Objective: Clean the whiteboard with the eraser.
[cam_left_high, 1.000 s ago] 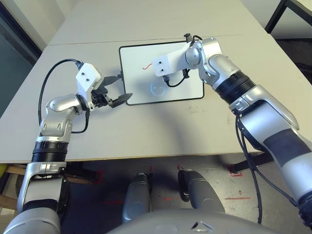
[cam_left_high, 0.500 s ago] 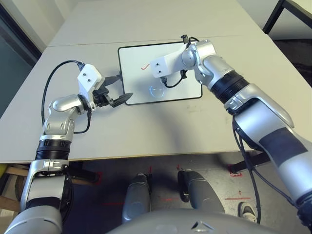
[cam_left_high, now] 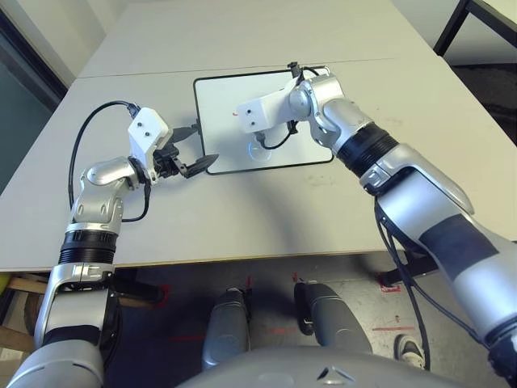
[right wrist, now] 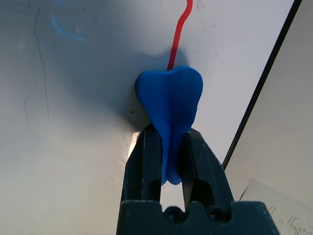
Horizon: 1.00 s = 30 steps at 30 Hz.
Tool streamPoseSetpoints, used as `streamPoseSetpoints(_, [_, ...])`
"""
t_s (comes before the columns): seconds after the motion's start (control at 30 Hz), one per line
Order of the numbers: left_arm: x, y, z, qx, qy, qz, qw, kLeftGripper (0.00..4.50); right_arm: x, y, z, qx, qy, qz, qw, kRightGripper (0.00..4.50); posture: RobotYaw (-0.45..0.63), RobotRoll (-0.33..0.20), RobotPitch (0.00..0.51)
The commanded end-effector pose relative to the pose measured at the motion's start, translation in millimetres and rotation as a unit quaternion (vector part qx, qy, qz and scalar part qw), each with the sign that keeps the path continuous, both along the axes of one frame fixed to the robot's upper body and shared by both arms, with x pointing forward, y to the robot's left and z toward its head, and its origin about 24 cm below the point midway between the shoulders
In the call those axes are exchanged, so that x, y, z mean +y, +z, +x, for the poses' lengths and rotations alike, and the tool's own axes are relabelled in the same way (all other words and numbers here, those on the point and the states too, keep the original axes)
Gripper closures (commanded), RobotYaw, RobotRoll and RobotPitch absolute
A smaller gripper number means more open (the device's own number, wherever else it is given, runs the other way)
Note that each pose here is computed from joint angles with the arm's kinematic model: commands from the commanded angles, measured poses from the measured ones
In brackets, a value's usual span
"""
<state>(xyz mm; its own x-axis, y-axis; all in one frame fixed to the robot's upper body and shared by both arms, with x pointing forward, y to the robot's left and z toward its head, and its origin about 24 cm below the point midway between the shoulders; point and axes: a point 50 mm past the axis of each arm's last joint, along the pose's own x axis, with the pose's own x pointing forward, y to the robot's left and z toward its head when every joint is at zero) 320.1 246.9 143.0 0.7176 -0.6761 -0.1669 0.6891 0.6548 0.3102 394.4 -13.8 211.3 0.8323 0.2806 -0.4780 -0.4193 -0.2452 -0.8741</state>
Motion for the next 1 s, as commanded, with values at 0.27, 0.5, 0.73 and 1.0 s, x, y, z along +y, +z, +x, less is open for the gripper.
streamPoseSetpoints(0.27, [-5, -2, -0.1, 0.003, -0.009, 0.007, 1.0, 0.0, 16, -16, -1.0, 0.006, 0.009, -0.01, 1.0, 4.12, -0.04, 0.0, 0.152])
streamPoseSetpoints(0.5, [-7, -4, -1.2, 0.006, -0.01, 0.005, 1.0, 0.0, 25, -12, -2.1, 0.003, 0.018, -0.001, 1.0, 4.12, -0.04, 0.0, 0.146])
streamPoseSetpoints(0.73, [-9, -4, -1.0, 0.004, -0.01, 0.001, 1.0, 0.0, 35, -2, -3.3, -0.01, 0.03, 0.005, 0.999, 4.12, -0.03, 0.0, 0.133])
streamPoseSetpoints(1.0, [-10, -3, -1.1, 0.001, -0.008, -0.001, 1.0, 0.0, 46, 1, -8.3, -0.014, 0.05, 0.001, 0.999, 4.12, -0.02, 0.0, 0.126])
